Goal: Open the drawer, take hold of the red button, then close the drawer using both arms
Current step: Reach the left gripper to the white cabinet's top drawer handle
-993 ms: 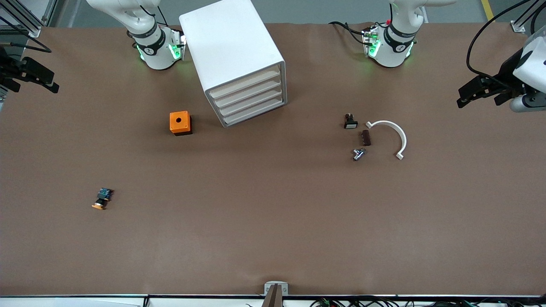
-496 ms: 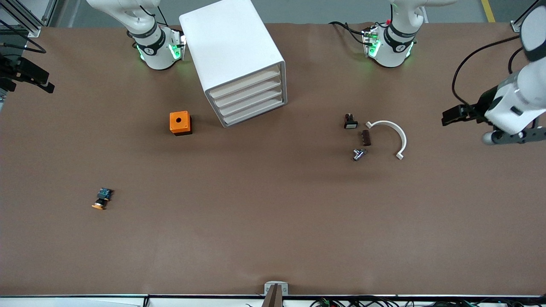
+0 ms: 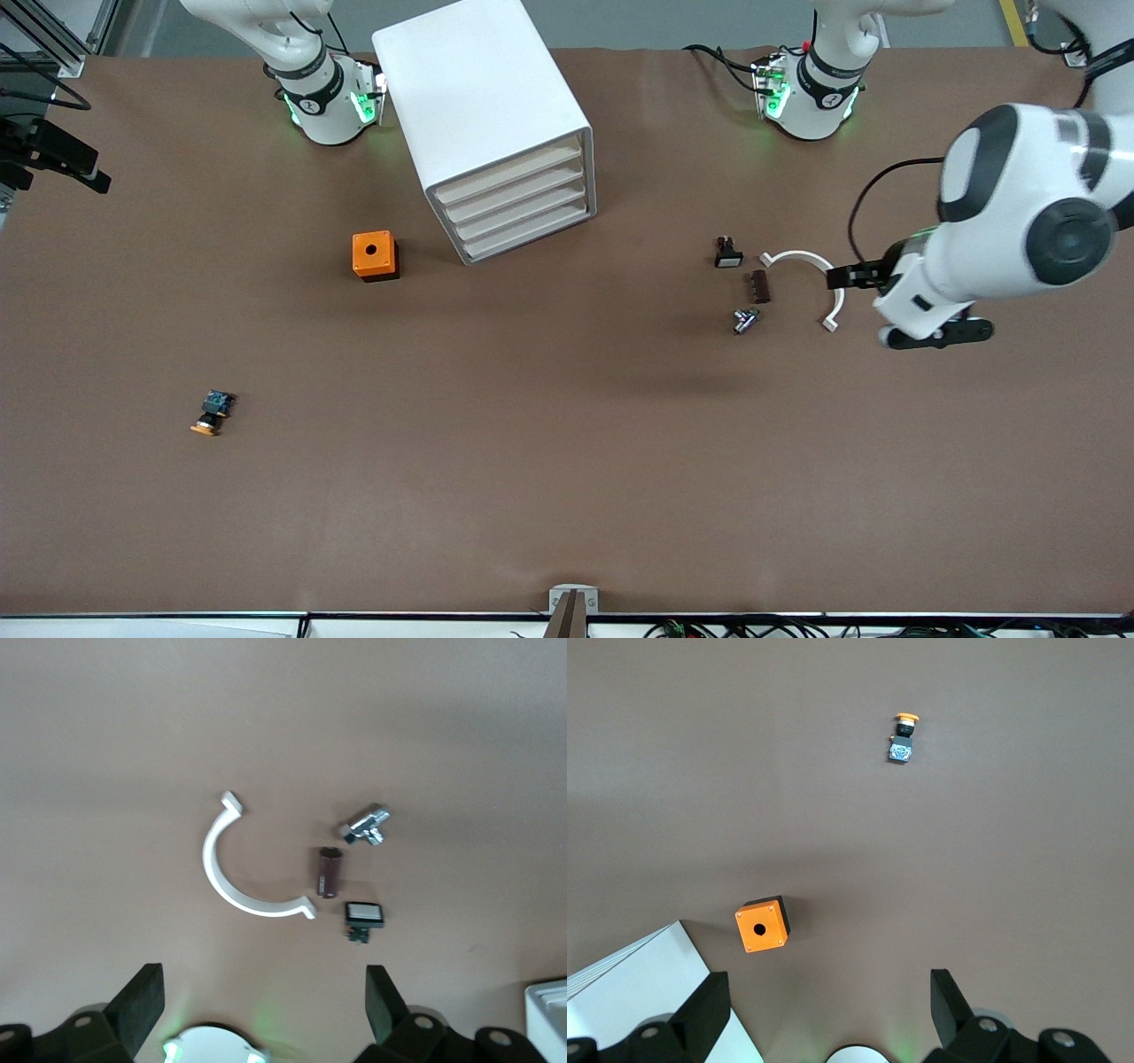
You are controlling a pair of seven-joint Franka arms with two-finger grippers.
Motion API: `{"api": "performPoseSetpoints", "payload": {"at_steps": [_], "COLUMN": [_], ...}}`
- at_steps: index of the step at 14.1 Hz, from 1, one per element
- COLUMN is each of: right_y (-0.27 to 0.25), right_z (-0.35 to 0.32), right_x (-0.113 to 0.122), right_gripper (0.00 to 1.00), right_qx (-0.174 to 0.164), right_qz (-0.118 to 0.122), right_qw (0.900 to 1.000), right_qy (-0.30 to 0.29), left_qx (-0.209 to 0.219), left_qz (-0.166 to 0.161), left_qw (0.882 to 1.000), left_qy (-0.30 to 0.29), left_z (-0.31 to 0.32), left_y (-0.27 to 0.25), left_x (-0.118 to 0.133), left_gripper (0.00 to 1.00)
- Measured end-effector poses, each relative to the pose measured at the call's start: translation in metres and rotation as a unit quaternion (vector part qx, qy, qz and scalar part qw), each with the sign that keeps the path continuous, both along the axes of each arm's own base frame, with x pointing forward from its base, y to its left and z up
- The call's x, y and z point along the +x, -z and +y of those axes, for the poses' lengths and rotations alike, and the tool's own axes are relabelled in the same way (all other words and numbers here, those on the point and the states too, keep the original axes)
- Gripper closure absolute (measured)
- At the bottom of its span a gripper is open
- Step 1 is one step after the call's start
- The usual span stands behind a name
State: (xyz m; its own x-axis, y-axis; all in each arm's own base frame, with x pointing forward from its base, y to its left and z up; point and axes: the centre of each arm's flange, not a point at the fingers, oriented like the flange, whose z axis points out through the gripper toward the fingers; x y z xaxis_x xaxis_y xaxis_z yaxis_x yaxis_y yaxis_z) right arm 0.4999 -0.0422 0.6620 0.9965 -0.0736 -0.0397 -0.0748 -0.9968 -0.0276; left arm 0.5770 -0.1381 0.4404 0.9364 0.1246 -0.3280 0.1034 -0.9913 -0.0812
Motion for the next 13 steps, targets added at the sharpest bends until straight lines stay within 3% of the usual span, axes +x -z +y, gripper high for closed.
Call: {"api": "performPoseSetpoints", "payload": {"at_steps": [3, 6, 10, 13], "right_y": [0.0, -0.001, -0.001, -0.001], "right_z": [0.001, 0.001, 0.002, 0.002], "right_x": [0.0, 0.001, 0.001, 0.001], "right_gripper": [0.0, 0.0, 0.0, 0.0], "right_qx": [0.001, 0.001, 0.001, 0.001], "right_qz": [-0.002, -0.005, -0.006, -0.006], "right_qw": [1.0, 1.0, 1.0, 1.0], "right_qy": [-0.013, -0.024, -0.025, -0.026], "left_qx": [0.027, 0.029, 0.051, 0.083], "left_qz": [0.026, 0.083, 0.151, 0.193], "left_qw": [0.997, 0.982, 0.948, 0.915], "left_qy": [-0.064, -0.165, -0.277, -0.345], "left_z": [-0.055, -0.114, -0.176, -0.212], "left_y": [0.023, 0.045, 0.084, 0.11], "left_x": [-0.004, -0.001, -0.008, -0.018], "left_gripper": [0.0, 0.0, 0.0, 0.0]}}
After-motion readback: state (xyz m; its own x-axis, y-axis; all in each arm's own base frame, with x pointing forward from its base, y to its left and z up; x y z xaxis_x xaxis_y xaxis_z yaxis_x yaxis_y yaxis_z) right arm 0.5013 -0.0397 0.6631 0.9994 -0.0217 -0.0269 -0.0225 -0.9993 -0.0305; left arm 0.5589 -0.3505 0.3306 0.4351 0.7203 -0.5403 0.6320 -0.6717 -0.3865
